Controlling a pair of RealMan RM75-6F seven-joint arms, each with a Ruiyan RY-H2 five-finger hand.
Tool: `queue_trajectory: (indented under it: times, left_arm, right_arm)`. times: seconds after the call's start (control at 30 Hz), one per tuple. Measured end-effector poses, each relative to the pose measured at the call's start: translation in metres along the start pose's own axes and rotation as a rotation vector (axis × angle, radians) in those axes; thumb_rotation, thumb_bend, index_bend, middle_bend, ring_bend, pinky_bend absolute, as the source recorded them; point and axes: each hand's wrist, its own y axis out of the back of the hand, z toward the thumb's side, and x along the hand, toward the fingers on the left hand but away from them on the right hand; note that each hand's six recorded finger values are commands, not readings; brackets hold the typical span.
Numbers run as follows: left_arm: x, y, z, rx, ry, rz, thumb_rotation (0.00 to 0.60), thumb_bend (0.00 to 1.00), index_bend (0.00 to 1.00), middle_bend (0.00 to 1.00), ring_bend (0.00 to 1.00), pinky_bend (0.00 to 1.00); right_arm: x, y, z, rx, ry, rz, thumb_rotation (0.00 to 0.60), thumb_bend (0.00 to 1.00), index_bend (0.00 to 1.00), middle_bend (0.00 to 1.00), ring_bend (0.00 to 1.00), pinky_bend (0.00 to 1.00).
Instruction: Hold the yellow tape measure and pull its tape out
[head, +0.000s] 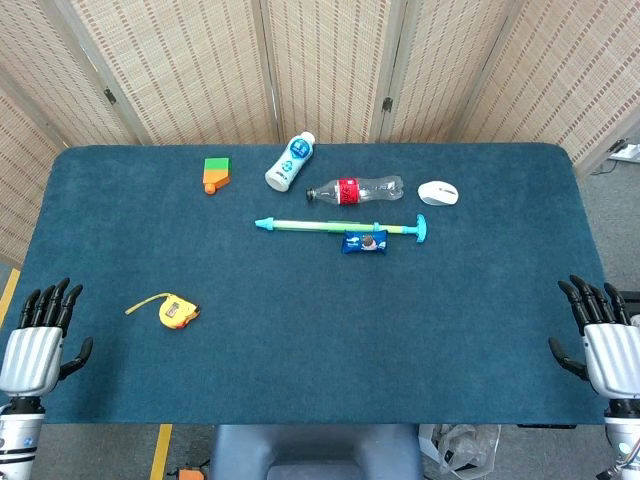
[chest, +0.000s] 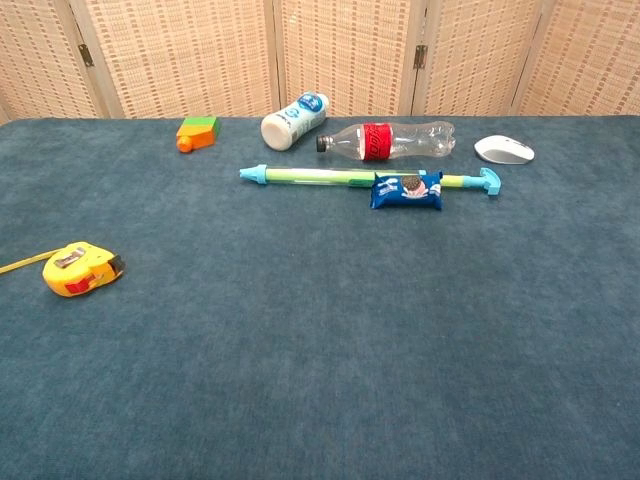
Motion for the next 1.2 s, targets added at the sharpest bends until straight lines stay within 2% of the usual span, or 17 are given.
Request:
queue_trajectory:
  times: [0.2,0.5,0.93,1.2]
  left_arm:
    - [0.004,0.001,0.004,0.014,-0.022,-0.001,0.600,0.42,0.00,0.02,0.00,0.01]
    - [0.024,0.004,0.020,0.040,-0.134,-0.014,0.600,0.42,0.00,0.02,0.00,0.05]
    - [0.065,-0.022,0.065,0.145,-0.355,-0.177,0.600,0.42,0.00,0.02,0.00,0.05]
    - [0.089,-0.045,0.075,0.208,-0.400,-0.237,0.600,0.42,0.00,0.02,0.01,0.07]
  right_arm:
    - [-0.001,0.001,0.001,0.001,0.007,-0.006,0.600,0.36,0.09,0.09,0.11,0.00]
    - [-0.002,0.010,0.003,0.002,0.021,-0.030,0.600,0.36,0.09,0.09,0.11,0.00]
    - [0.000,0.011,0.004,0.002,0.024,-0.040,0.600,0.36,0.09,0.09,0.11,0.00]
    - [0.000,0.015,0.004,0.002,0.025,-0.054,0.600,0.36,0.09,0.09,0.10,0.00]
